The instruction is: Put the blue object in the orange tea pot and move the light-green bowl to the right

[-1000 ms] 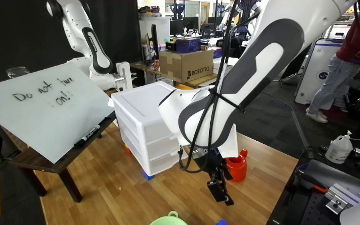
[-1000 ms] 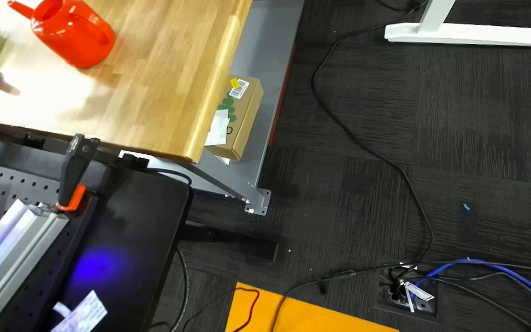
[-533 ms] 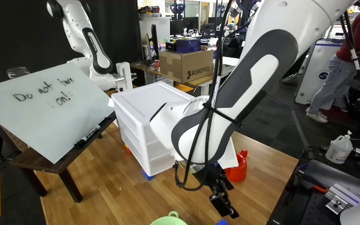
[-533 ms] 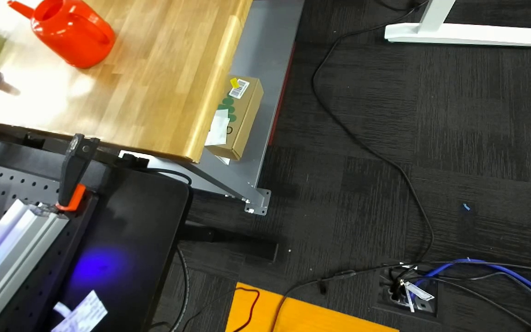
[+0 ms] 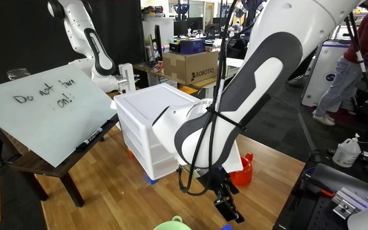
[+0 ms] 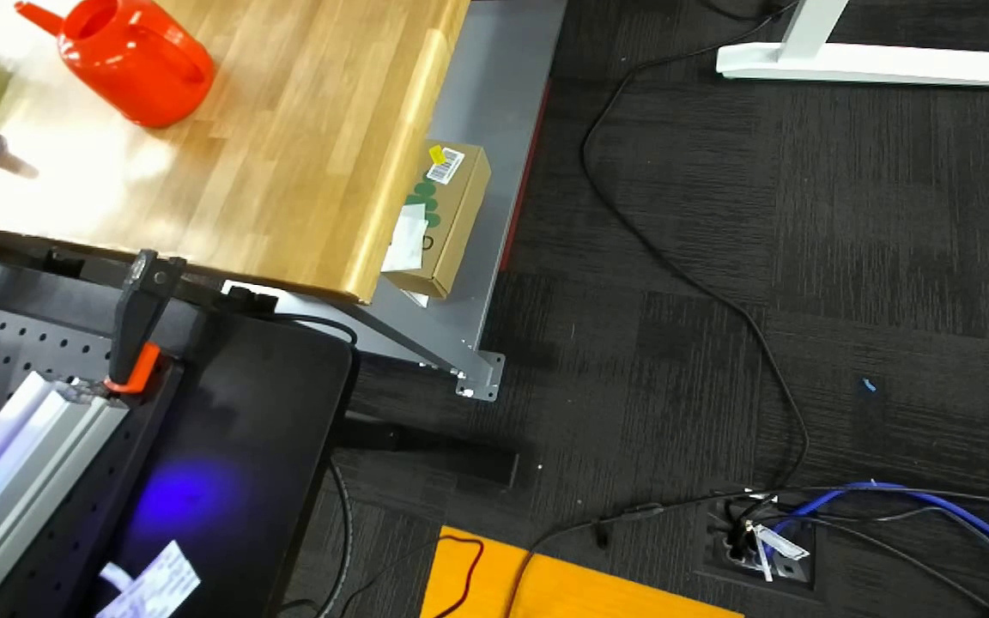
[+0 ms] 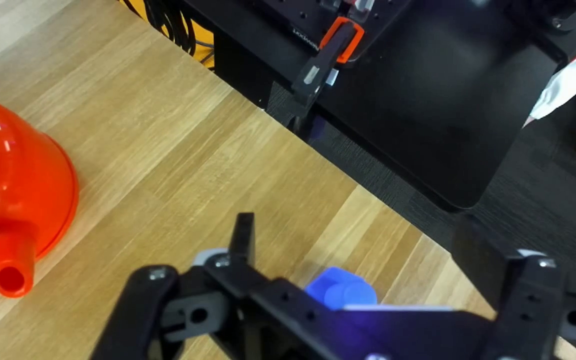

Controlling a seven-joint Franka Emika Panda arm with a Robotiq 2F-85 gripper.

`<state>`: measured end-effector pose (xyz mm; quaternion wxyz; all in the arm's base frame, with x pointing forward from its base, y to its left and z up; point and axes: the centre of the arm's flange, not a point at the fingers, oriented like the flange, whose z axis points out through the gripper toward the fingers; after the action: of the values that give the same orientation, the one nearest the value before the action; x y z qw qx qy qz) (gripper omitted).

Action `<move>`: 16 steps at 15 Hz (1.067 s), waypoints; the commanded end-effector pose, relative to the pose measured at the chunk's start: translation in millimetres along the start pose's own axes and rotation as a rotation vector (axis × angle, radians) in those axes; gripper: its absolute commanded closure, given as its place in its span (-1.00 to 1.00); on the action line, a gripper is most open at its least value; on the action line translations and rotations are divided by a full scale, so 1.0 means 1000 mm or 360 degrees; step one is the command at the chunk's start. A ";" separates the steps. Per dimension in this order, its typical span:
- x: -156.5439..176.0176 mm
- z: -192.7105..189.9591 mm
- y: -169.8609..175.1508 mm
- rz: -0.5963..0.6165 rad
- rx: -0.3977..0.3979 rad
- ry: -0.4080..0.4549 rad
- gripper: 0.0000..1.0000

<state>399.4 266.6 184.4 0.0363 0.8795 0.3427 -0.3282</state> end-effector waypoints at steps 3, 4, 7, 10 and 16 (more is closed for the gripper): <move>0.005 -0.006 0.002 -0.0077 -0.0038 0.0014 -1.00; 0.010 -0.008 0.002 -0.0117 -0.0051 0.0033 -1.00; 0.039 -0.008 0.000 -0.0243 -0.0103 0.0108 -1.00; 0.071 0.012 -0.011 -0.0339 -0.0125 0.0153 -1.00; 0.091 0.050 -0.050 -0.0463 -0.0207 0.0109 -1.00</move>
<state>395.3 333.0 96.7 0.0220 0.8352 0.4684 -0.2872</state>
